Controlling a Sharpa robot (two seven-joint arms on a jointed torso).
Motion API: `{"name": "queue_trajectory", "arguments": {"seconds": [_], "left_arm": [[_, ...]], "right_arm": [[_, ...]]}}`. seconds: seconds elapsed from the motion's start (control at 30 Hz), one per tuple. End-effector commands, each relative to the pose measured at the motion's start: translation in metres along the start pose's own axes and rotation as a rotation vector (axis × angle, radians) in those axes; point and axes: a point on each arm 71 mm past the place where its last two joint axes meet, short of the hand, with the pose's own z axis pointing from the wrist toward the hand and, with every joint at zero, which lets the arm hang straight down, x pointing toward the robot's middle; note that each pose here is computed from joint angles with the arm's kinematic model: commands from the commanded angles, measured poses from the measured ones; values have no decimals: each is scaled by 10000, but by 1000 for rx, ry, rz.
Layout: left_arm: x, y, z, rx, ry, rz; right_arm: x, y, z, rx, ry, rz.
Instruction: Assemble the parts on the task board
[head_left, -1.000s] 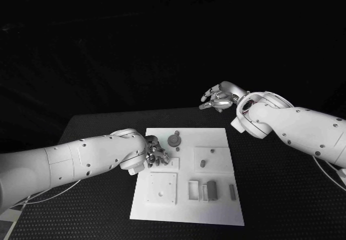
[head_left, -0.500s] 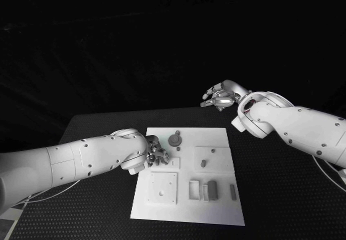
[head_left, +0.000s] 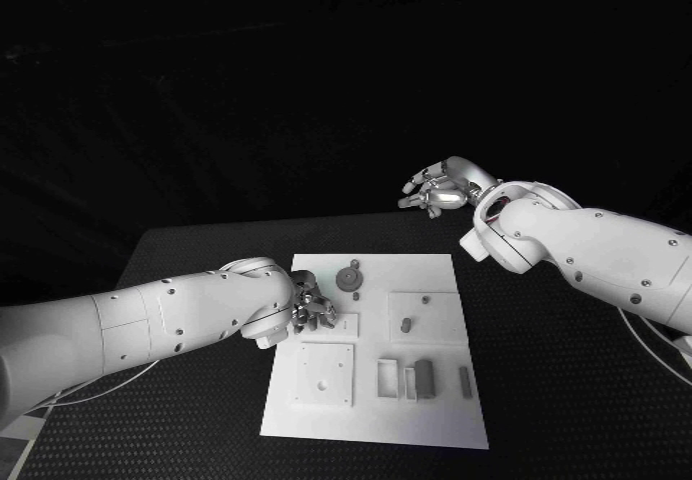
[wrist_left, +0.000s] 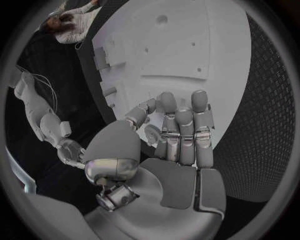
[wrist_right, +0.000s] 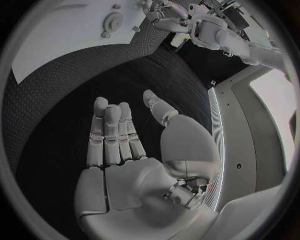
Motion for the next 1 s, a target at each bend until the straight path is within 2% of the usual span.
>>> {"name": "queue_trajectory", "arguments": {"seconds": [0.03, 0.23, 0.33, 0.87, 1.0], "left_arm": [[28, -14, 5, 3, 13, 16], [54, -39, 11, 12, 24, 19], [59, -41, 12, 11, 24, 9], [58, -33, 22, 2, 28, 18], [55, -56, 24, 12, 14, 79]], "right_arm": [[-5, 9, 3, -16, -1, 39], [-17, -8, 16, -8, -15, 126], [-8, -16, 26, -3, -3, 156], [26, 16, 26, -12, 20, 175], [37, 17, 30, -10, 30, 177]]}}
